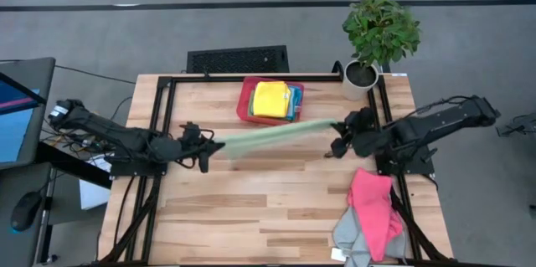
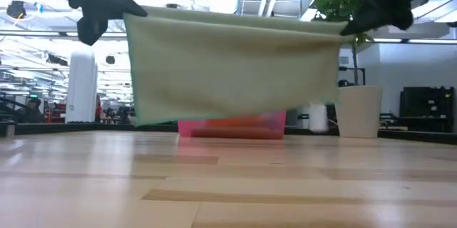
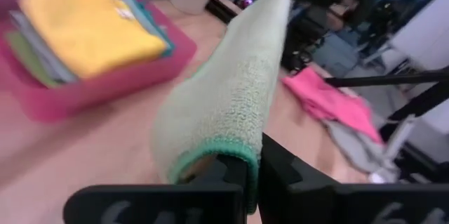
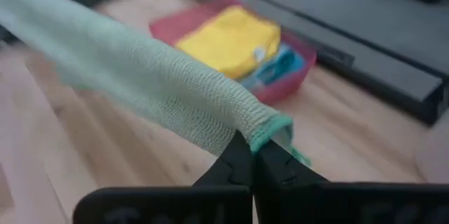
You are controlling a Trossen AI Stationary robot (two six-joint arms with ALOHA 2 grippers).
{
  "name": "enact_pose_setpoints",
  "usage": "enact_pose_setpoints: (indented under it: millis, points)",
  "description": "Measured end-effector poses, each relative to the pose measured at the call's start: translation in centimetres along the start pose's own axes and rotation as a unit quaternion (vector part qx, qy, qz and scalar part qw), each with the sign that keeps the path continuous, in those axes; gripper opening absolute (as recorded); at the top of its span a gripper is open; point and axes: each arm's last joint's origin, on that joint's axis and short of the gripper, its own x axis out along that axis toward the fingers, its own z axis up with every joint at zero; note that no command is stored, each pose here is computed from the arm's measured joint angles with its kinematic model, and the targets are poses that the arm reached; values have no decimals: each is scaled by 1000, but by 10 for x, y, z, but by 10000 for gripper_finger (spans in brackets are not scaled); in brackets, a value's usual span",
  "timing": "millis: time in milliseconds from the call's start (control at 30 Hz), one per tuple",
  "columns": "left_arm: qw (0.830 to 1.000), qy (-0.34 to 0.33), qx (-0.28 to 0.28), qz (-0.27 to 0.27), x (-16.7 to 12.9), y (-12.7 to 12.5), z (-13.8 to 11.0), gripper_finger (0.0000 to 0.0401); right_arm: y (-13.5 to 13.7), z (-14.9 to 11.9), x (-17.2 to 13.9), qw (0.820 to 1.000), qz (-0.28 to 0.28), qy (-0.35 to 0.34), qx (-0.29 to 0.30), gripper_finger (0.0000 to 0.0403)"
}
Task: Fold microfiber towels
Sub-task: Fold the green microfiber cloth
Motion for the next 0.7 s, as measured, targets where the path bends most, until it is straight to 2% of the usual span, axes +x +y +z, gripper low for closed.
enact_pose_setpoints:
  millis: [167,333,500,700]
  points:
    - [999,48,5,9,3,9,-2,0,-2,4,4,1000,20,10,-4,13]
    - [993,122,-4,-5,12,7,-17,0,17,-36,18,998,33,56,4,17]
    - [974,225,-27,-16,25,-5,-49,0,42,-77,14,993,64,93,30,19]
    - [949,309,-50,-48,41,-26,-95,0,74,-110,-8,981,140,115,66,29]
